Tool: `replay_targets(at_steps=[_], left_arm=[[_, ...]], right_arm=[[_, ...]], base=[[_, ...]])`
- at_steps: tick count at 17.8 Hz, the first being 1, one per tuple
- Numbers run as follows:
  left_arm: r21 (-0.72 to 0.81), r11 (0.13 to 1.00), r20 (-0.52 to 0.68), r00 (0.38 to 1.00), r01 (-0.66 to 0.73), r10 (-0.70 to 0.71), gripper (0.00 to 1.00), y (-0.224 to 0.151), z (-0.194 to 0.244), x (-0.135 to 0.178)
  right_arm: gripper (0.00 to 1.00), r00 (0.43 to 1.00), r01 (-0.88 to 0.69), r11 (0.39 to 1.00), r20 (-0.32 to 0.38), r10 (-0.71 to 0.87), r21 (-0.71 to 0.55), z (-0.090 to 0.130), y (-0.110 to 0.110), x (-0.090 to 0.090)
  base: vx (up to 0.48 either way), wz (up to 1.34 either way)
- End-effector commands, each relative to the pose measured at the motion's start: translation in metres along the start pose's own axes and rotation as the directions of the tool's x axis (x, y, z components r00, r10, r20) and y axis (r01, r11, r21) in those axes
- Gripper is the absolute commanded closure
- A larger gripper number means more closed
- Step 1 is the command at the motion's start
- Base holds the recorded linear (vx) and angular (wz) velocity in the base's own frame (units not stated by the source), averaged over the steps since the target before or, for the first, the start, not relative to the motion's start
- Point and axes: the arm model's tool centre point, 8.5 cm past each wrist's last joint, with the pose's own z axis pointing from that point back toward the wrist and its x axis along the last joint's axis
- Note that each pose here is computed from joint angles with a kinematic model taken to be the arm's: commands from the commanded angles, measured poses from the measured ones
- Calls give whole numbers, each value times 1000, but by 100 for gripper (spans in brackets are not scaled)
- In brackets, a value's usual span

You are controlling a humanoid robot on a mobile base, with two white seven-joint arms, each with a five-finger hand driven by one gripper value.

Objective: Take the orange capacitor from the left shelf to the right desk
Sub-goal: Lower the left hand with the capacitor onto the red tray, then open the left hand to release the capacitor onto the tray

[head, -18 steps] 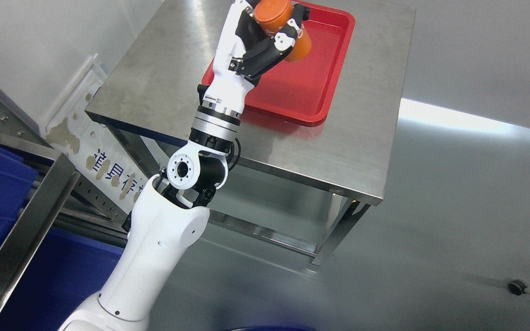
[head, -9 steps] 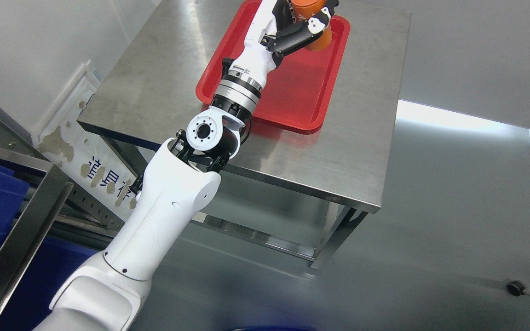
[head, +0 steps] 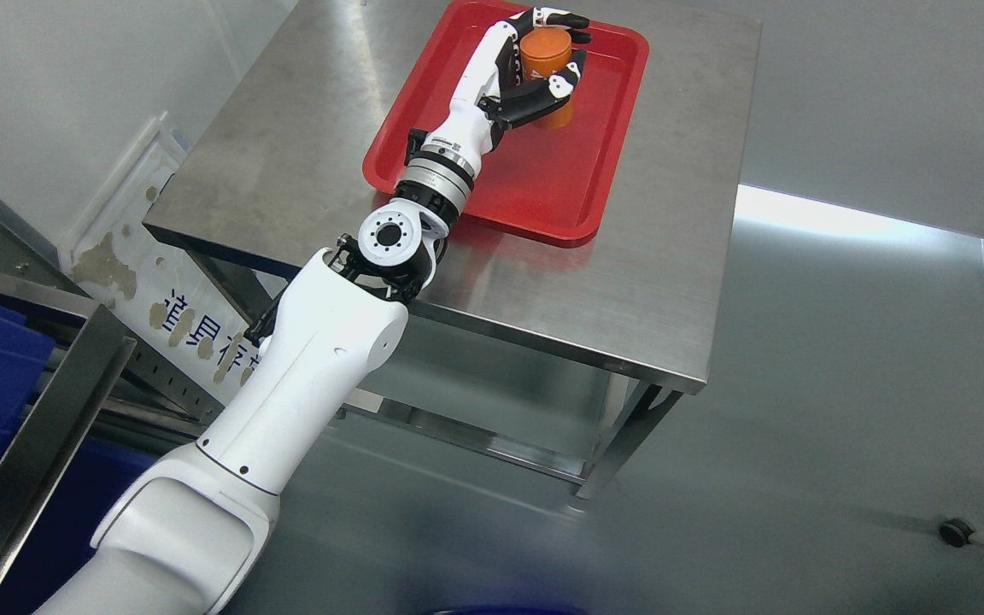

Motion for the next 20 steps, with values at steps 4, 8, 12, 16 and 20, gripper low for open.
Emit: replay_targets(at_steps=[4,8,12,16,20], left_arm=[[76,995,-171,984,69,-55,43,37,11,-57],[105,993,-74,996,48,-40,24,47,-2,-24],[192,980,136,991,-44,18,14,82,-14,54],[183,978,254,966,-103,54,8,104,1,89],[136,985,228,971,-110,77,8,140,22,68]], right_arm=[[0,1000,8,1000,-3,-8,-25,0,-12,-7],[0,1000,8,1000,-2,-8,-25,0,-12,-7],[0,1000,8,1000,-3,-8,-25,0,-12,-7],[0,1000,8,1000,-3,-8,-25,0,-12,-7],[0,1000,8,1000,-3,-8,-25,0,-12,-7]], base=[[0,0],[0,0],[0,0],[0,0],[0,0]])
